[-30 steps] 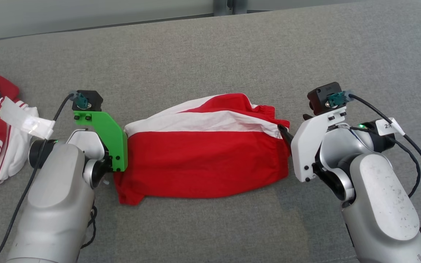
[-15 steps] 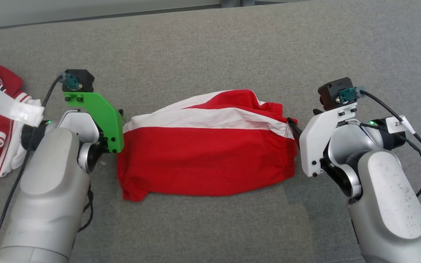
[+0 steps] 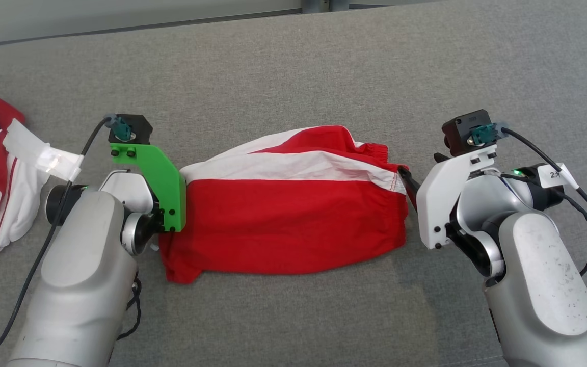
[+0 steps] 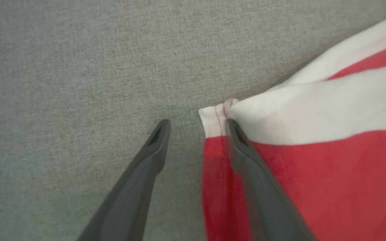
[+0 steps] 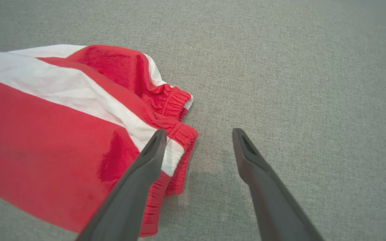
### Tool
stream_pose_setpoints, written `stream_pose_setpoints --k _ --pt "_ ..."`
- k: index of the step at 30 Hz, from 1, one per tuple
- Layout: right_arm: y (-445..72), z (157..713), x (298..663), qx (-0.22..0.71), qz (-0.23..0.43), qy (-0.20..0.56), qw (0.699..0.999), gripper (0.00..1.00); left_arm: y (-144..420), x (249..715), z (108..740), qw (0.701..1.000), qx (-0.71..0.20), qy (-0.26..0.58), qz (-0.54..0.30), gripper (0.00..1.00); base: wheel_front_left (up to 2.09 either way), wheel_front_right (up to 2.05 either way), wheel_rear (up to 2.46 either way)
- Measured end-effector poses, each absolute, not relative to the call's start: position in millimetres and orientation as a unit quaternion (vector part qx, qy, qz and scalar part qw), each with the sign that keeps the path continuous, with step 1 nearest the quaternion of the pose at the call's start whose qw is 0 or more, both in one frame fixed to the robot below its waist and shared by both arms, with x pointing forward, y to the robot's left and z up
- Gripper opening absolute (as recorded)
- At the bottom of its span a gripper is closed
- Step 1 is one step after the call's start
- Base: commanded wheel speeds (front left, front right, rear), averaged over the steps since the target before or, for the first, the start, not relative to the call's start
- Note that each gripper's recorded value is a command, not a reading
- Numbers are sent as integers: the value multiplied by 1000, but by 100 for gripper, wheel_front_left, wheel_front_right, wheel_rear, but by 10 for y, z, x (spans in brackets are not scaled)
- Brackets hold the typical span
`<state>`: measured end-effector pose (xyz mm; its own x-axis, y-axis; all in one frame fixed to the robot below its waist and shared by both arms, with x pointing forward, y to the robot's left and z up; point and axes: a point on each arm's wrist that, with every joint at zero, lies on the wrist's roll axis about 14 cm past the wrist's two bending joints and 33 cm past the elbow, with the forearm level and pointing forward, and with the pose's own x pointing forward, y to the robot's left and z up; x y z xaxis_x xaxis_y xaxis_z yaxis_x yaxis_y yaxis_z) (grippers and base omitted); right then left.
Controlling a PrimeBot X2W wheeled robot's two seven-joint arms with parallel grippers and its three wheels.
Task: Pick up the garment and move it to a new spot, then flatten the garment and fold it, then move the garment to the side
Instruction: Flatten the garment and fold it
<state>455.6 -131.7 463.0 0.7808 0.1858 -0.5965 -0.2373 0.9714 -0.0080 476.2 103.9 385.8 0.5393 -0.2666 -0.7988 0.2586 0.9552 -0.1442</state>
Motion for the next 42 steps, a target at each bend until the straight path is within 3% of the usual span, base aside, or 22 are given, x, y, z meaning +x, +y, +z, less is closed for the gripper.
stream_pose_setpoints --k 2,5,9,14,16,17,18,19,24,31,42 --pt "-1337 4610 4552 -41 110 314 942 100 1057 4761 3806 876 9 459 -148 76 0 0 0" --pt "-1363 4580 4551 -40 107 317 941 100 1034 4763 3749 873 8 463 -150 50 0 0 0" --pt "-1400 4553 4552 -39 102 321 941 100 953 4758 3722 871 3 464 -163 46 0 0 0" --pt "-1392 4552 4557 -38 103 321 941 100 878 4776 3759 875 -7 451 -174 56 0 0 0" --pt "-1381 4551 4556 -38 104 321 941 100 832 4774 3772 875 -8 446 -185 47 0 0 0" --pt "-1378 4551 4555 -37 105 320 941 100 820 4773 3771 876 -7 445 -188 37 0 0 0" --pt "-1373 4551 4553 -35 106 320 941 100 818 4769 3765 875 -6 445 -189 4 0 0 0" --pt "-1369 4548 4551 -35 107 321 940 100 816 4767 3756 875 -5 445 -190 0 0 0 0" --pt "-1374 4570 4564 -34 106 316 942 100 873 4792 3743 882 -5 437 -175 0 0 0 0" --pt "-1393 4663 4569 -29 101 299 948 100 1173 4979 3975 921 -21 375 -106 0 0 0 0" --pt "-1253 4726 4425 -15 122 301 946 100 1028 4761 4108 926 -34 357 -120 0 0 0 0"
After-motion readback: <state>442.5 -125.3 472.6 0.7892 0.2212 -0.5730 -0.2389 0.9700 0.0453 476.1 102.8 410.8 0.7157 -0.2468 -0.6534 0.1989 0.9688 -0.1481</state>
